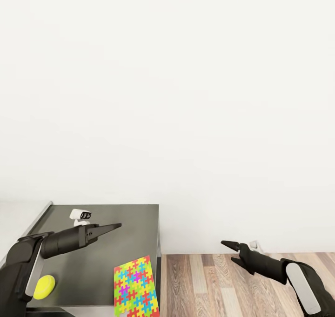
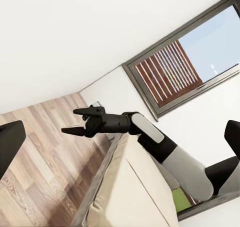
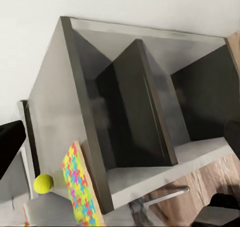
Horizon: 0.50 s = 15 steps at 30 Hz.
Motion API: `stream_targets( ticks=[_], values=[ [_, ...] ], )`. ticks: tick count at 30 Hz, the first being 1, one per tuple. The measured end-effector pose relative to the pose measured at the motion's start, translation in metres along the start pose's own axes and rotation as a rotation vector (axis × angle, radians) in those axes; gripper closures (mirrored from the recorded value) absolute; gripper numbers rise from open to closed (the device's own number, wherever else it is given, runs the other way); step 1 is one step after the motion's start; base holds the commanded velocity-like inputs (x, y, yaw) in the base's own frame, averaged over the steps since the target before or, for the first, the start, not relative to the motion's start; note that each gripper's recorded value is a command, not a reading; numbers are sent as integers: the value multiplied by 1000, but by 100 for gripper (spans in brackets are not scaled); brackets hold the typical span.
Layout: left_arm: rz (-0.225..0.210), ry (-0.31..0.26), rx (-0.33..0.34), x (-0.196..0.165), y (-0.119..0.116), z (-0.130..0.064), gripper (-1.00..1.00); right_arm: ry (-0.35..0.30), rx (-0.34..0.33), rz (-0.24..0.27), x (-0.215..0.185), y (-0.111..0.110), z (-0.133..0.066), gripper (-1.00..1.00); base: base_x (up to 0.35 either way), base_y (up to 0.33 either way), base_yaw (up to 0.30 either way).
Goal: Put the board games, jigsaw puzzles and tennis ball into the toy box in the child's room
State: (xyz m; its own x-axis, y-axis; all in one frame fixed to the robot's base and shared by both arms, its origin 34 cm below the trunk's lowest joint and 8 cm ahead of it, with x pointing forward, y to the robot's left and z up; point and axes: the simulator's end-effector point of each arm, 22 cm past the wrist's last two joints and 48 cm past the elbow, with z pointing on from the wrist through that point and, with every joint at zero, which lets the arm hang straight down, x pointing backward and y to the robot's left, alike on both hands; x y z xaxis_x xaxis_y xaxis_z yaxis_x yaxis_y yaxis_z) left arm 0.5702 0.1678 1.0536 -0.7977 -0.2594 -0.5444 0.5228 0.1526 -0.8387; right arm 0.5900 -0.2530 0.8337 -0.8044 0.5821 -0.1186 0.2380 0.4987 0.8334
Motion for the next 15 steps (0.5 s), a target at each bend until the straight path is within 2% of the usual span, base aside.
stream_targets(
  ticks=[4, 15],
  values=[
    [4, -1, 1, 0, 3, 1, -100, 26, 2, 39, 5, -10, 8, -100, 0, 0, 0],
    [10, -2, 3, 2, 14, 2, -100, 51, 8, 105, 7, -31, 28, -100, 0, 0, 0]
  ],
)
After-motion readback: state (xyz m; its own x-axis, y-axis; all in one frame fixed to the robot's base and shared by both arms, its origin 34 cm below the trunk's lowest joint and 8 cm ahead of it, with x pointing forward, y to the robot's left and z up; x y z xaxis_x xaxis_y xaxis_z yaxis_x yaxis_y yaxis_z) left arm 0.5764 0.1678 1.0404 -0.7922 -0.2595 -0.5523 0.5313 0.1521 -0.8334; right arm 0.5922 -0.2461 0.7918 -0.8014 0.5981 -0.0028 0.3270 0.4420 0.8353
